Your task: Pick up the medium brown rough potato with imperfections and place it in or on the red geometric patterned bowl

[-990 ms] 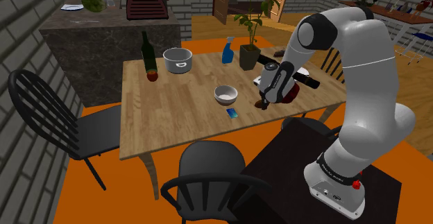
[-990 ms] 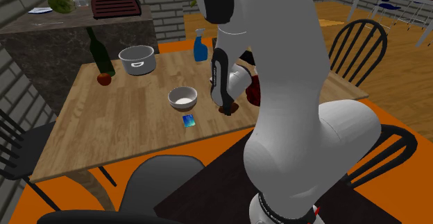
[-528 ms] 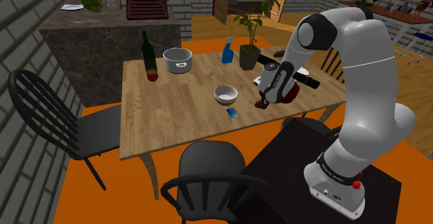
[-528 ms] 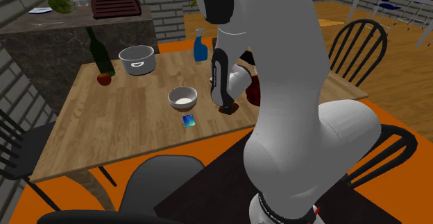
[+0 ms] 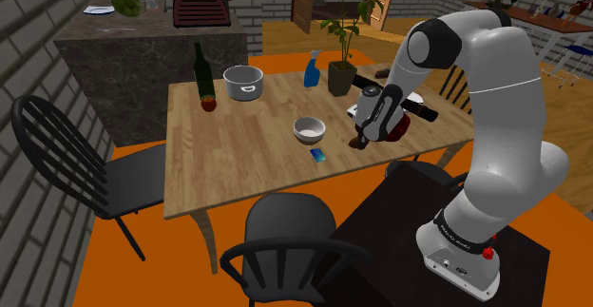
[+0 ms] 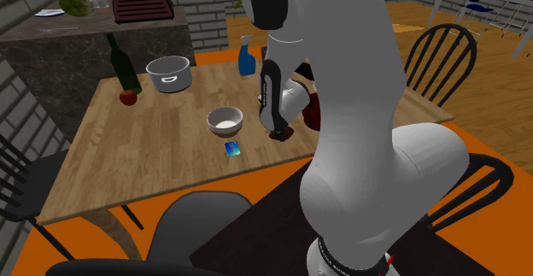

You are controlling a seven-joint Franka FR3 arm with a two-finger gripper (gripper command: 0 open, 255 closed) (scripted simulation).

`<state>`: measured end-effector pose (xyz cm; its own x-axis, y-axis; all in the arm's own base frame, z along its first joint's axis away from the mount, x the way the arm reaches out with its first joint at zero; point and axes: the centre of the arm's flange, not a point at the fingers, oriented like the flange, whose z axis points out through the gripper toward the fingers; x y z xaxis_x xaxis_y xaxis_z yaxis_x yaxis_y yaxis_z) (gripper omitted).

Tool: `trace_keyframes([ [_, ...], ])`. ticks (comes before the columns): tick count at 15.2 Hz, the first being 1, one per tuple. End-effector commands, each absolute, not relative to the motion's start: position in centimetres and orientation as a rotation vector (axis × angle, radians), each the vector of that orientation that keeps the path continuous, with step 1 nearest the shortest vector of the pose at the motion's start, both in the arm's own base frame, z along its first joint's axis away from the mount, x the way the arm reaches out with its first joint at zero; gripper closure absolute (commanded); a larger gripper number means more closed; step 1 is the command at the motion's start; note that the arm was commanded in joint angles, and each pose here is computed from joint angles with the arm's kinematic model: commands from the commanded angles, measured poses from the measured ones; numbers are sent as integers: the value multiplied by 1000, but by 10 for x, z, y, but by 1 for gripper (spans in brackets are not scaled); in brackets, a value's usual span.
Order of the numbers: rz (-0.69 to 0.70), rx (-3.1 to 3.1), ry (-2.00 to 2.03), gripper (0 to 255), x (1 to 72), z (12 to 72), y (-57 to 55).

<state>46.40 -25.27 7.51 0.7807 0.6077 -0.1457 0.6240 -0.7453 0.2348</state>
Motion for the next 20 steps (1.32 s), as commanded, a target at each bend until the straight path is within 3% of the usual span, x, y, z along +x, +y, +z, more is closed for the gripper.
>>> trace_keyframes([
  [1, -86, 2703, 955, 255, 464, 80, -253],
  [20, -86, 2703, 955, 255, 464, 180, -253],
])
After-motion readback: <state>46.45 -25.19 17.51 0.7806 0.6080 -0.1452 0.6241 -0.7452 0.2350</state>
